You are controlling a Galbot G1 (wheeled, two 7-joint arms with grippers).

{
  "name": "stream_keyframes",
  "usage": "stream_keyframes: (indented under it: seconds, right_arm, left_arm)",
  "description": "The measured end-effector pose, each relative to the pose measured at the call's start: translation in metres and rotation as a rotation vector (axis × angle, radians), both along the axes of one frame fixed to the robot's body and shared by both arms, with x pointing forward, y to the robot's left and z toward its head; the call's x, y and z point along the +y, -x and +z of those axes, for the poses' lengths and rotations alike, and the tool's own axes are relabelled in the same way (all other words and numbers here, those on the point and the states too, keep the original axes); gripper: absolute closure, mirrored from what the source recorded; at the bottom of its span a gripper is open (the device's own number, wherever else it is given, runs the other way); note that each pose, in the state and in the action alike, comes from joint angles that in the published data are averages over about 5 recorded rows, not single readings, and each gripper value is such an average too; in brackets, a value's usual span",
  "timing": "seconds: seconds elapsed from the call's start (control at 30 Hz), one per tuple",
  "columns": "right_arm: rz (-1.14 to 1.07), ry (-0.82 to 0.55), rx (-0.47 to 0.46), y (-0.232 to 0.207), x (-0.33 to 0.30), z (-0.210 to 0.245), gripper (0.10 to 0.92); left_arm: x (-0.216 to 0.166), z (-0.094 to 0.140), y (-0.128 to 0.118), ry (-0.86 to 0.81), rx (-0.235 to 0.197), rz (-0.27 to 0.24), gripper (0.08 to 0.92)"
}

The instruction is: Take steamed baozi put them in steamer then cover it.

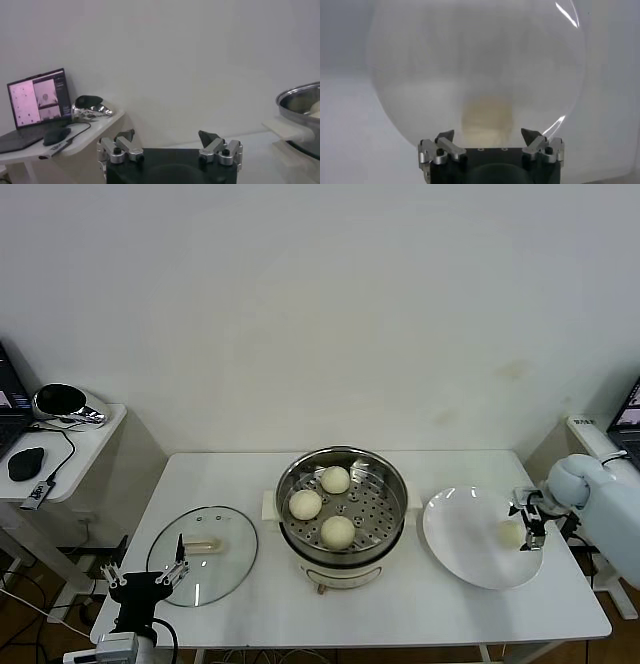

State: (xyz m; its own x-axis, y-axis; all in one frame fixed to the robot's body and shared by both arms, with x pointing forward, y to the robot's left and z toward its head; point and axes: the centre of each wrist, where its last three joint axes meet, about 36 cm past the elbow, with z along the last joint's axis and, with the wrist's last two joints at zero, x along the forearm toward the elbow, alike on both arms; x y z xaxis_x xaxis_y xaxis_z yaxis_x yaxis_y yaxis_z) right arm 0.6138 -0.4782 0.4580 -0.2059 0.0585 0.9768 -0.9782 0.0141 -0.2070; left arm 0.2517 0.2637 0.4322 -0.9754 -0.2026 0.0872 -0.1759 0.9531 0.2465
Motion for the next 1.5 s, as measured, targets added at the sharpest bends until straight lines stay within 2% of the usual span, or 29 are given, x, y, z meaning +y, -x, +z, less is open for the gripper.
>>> stream_keyframes:
  seconds: [0.23, 0.6, 0.9, 1.2, 1.5]
  right_arm:
    - [-0.008, 0.004, 0.005, -0.002, 0.002, -0.008, 0.339]
    - [-0.014, 0.001, -0.008, -0.007, 0.001, 0.014, 0.410]
    - [0.027, -0.029, -0.081, -0.009, 0.027, 0.096, 0.436]
    - [0.127, -0.124, -0.185, -0.009, 0.105, 0.193, 0.421]
    - [0.163, -0.240, -0.184, -0.003, 0.198, 0.227, 0.420]
  left_arm:
    - [0.000, -0.001, 0.001, 0.001, 0.002, 0.002, 0.177]
    - [0.000, 0.000, 0.000, 0.002, -0.002, 0.003, 0.177]
    - [-0.002, -0.001, -0.002, 0.004, -0.005, -0.004, 0.177]
    - [-0.004, -0.001, -0.004, 0.007, -0.008, -0.011, 0.177]
    - [-0.005, 0.000, -0.004, 0.014, -0.012, -0.005, 0.177]
